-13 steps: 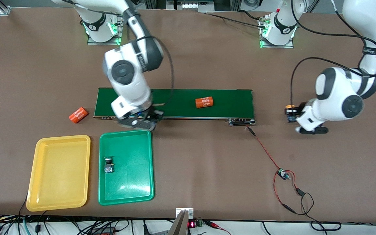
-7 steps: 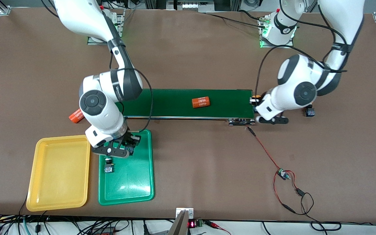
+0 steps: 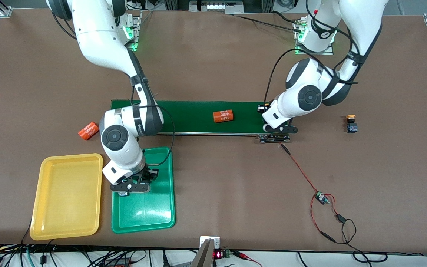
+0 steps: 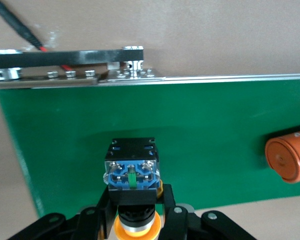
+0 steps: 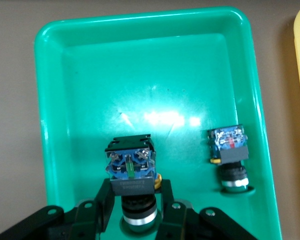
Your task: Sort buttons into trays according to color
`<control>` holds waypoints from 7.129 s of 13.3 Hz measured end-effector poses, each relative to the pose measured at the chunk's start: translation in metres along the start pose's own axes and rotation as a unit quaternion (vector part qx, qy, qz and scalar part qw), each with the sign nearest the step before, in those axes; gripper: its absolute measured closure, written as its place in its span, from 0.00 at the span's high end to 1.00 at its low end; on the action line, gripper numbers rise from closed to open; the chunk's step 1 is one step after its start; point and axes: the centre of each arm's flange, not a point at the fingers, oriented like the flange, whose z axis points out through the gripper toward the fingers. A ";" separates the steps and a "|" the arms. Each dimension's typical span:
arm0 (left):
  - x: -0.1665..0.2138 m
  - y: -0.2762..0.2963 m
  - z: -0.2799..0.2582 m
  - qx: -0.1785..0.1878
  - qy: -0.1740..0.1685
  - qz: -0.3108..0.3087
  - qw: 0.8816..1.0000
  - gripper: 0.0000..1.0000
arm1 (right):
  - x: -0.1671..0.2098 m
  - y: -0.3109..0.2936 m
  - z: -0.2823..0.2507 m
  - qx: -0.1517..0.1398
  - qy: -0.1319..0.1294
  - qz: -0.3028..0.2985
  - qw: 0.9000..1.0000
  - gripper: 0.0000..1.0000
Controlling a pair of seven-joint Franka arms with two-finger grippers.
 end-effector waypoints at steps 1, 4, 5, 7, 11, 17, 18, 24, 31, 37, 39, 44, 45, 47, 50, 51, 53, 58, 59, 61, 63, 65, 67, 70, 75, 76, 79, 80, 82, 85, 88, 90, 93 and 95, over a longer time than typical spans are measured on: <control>0.000 0.000 0.008 -0.002 0.000 -0.002 1.000 0.41 | 0.001 0.003 0.009 -0.003 -0.002 0.000 1.000 0.42; -0.002 0.001 0.019 -0.001 -0.006 -0.001 1.000 0.66 | -0.008 0.006 0.043 -0.006 -0.023 0.000 1.000 0.42; -0.001 0.002 0.016 -0.002 -0.002 -0.001 1.000 0.76 | -0.011 0.005 0.052 0.002 -0.030 0.006 1.000 0.42; 0.003 0.000 -0.010 -0.004 0.021 -0.006 1.000 0.96 | -0.008 0.007 0.049 0.033 -0.041 0.037 0.998 0.49; 0.030 -0.062 -0.102 0.008 0.049 -0.066 0.997 1.00 | 0.004 0.007 0.006 0.048 -0.062 0.047 0.996 0.88; 0.057 -0.216 -0.126 0.073 0.055 -0.077 0.993 1.00 | 0.027 0.045 -0.087 0.004 -0.046 0.034 0.998 1.00; 0.058 -0.246 -0.122 0.075 0.047 -0.071 0.994 1.00 | 0.028 0.047 -0.098 0.005 -0.045 0.035 0.998 1.00; 0.059 -0.328 -0.090 0.079 0.010 -0.076 0.994 1.00 | 0.034 0.103 -0.173 -0.007 -0.069 0.070 0.995 1.00; 0.054 -0.345 -0.025 0.086 -0.028 -0.073 0.993 1.00 | 0.032 0.179 -0.236 -0.013 -0.086 0.080 0.993 1.00; 0.040 -0.377 0.010 0.120 -0.020 -0.064 0.991 0.97 | 0.025 0.153 -0.235 -0.009 -0.099 0.060 0.993 1.00; 0.036 -0.379 0.022 0.119 -0.026 -0.064 0.991 0.90 | 0.017 0.131 -0.234 -0.008 -0.112 0.044 0.993 1.00; 0.037 -0.377 0.022 0.119 -0.022 -0.061 0.991 0.41 | -0.012 0.056 -0.218 -0.011 -0.140 0.009 0.990 1.00; 0.039 -0.376 0.016 0.120 -0.017 -0.060 0.991 0.41 | -0.019 0.037 -0.215 -0.015 -0.144 0.015 0.989 1.00; 0.043 -0.361 -0.008 0.120 -0.018 -0.051 0.991 0.41 | -0.034 0.002 -0.209 -0.020 -0.150 0.012 0.988 1.00; 0.046 -0.290 -0.058 0.118 -0.007 -0.014 0.993 0.41 | -0.062 -0.053 -0.191 -0.035 -0.162 0.011 0.986 1.00; 0.045 -0.260 -0.072 0.113 0.003 -0.006 0.994 0.41 | -0.074 -0.073 -0.184 -0.040 -0.166 0.000 0.985 1.00; 0.041 -0.205 -0.086 0.085 0.017 0.007 0.996 0.41 | -0.095 -0.110 -0.167 -0.042 -0.172 -0.019 0.984 1.00; 0.024 -0.087 -0.061 0.026 0.012 0.040 0.999 0.41 | -0.134 -0.172 -0.142 -0.029 -0.178 -0.056 0.982 1.00; 0.024 -0.073 -0.053 0.017 0.015 0.046 0.999 0.41 | -0.143 -0.185 -0.142 -0.025 -0.175 -0.059 0.982 1.00; 0.023 -0.056 -0.037 0.005 0.011 0.054 0.998 0.41 | -0.156 -0.206 -0.143 -0.007 -0.175 -0.043 0.984 1.00; 0.018 -0.051 -0.013 0.006 -0.006 0.060 0.998 0.41 | -0.163 -0.216 -0.139 0.008 -0.186 -0.033 0.982 1.00; 0.014 -0.047 0.005 0.006 -0.012 0.065 0.998 0.41 | -0.170 -0.221 -0.128 0.009 -0.196 -0.031 0.980 1.00; 0.012 -0.044 0.008 0.005 -0.012 0.069 0.998 0.46 | -0.176 -0.224 -0.118 0.007 -0.202 -0.033 0.979 1.00; 0.012 -0.041 -0.006 0.005 0.003 0.070 0.998 0.74 | -0.187 -0.236 -0.113 0.011 -0.203 -0.042 0.978 1.00; 0.016 -0.063 -0.108 0.024 0.057 0.054 0.997 1.00 | -0.211 -0.246 -0.089 0.007 -0.196 -0.047 0.979 1.00; 0.018 -0.073 -0.132 0.046 0.062 0.056 0.995 1.00 | -0.213 -0.245 -0.081 0.007 -0.191 -0.045 0.980 1.00; 0.017 -0.083 -0.192 0.084 0.057 0.052 0.993 1.00 | -0.218 -0.241 -0.066 0.005 -0.188 -0.043 0.981 0.91; 0.017 -0.086 -0.210 0.087 0.060 0.048 0.993 1.00 | -0.218 -0.241 -0.066 0.005 -0.188 -0.043 0.981 0.81; 0.016 -0.104 -0.246 0.090 0.080 0.029 0.992 1.00 | -0.219 -0.240 -0.065 0.004 -0.188 -0.043 0.981 0.73; -0.006 -0.151 -0.306 0.093 0.128 -0.011 0.987 1.00 | -0.215 -0.236 -0.063 0.004 -0.187 -0.039 0.982 0.42; -0.045 -0.173 -0.350 0.096 0.155 -0.003 0.983 1.00 | -0.202 -0.230 -0.069 0.008 -0.172 -0.032 0.984 0.42; -0.062 -0.162 -0.357 0.098 0.164 0.006 0.982 1.00 | -0.161 -0.208 -0.087 0.021 -0.148 -0.006 0.989 0.42; -0.070 -0.160 -0.358 0.098 0.165 0.000 0.981 1.00 | -0.082 -0.130 -0.110 0.042 -0.120 0.052 0.991 0.42; -0.070 -0.165 -0.353 0.098 0.148 -0.008 0.984 1.00 | -0.043 -0.071 -0.110 0.041 -0.107 0.074 0.991 0.42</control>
